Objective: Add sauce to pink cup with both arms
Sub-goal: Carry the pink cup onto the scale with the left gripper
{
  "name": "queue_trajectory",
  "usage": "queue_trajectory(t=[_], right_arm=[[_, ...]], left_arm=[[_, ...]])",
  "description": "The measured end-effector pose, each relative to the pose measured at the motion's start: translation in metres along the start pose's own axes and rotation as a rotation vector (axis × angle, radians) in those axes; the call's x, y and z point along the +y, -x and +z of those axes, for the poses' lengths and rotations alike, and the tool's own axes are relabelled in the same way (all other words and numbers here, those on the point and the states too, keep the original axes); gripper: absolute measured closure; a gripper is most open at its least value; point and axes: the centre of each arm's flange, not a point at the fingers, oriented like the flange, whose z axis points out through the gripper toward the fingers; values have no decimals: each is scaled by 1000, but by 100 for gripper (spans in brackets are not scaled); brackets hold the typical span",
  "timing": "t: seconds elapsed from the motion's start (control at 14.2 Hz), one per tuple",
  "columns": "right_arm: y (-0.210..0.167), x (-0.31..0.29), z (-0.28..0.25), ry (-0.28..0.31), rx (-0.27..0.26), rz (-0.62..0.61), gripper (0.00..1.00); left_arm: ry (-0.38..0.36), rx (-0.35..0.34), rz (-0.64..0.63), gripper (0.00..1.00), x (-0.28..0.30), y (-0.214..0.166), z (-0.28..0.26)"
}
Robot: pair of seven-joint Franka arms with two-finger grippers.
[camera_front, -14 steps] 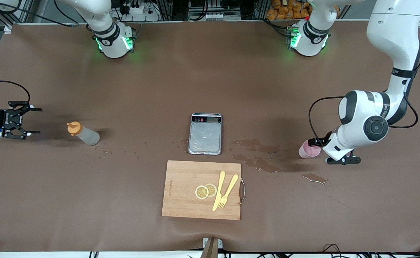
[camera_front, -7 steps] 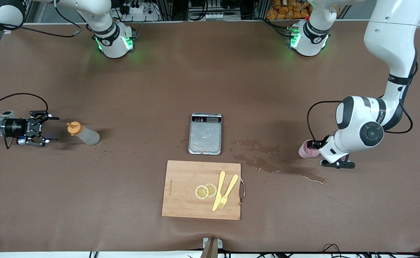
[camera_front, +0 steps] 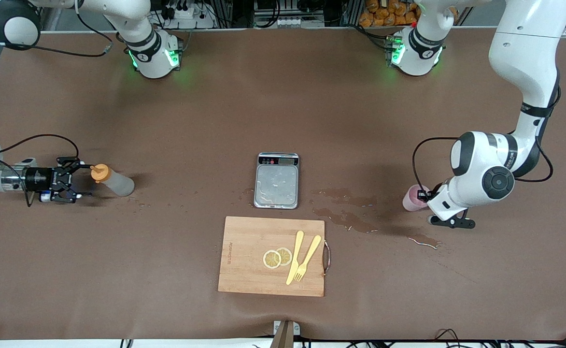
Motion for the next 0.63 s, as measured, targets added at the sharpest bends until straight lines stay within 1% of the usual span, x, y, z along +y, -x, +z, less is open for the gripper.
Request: queue_trajectory(t=[0.35, 0.56, 0.63], right_arm=[[0, -12, 20, 13, 8, -15, 0], [-4, -12, 23, 12, 2, -29, 0], [-6, -12, 25, 13, -1, -28, 0]], left_arm=[[1, 20, -6, 96, -4, -5, -8], [6, 77, -27, 96, -13, -17, -36], [25, 107, -44, 96, -13, -21, -51]])
